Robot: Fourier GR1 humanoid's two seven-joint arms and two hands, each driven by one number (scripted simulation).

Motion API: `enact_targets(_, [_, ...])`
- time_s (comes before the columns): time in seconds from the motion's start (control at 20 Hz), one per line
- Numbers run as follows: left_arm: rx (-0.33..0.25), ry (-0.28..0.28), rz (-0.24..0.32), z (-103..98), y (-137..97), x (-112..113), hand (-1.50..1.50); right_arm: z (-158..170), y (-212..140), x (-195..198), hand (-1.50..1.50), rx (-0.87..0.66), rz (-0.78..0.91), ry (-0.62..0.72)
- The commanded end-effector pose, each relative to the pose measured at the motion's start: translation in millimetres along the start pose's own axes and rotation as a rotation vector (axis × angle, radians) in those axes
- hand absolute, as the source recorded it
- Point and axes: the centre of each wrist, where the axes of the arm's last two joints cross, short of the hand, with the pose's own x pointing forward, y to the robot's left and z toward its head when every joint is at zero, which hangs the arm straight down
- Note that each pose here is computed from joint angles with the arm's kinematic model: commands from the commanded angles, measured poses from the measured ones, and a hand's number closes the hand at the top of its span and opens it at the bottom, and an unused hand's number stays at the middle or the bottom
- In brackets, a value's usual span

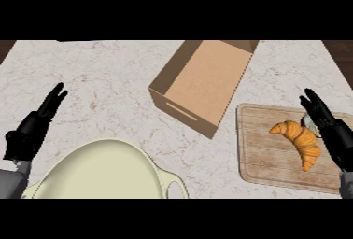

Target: Pick the cupcake from the cutting board and place it in the cardboard box

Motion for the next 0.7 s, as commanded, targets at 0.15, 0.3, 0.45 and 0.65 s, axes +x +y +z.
enact_targets(0.15, [0.186, 0.126, -0.118, 3, 30, -14, 0.00, -5, -53, 1, -1.50, 0.271, -0.223, -0.100])
enact_targets(0.3, [0.158, 0.172, -0.105, 9, 25, -21, 0.00, -36, -83, 99, -1.50, 0.371, 0.315, -0.317])
enact_targets(0.45, [0.230, 0.218, -0.111, 9, 20, -26, 0.00, -9, -106, 52, -1.50, 0.520, 0.324, -0.231])
enact_targets(0.65, [0.238, 0.209, -0.107, 1, 18, -14, 0.00, 21, -112, -22, -1.50, 0.455, -0.129, -0.294])
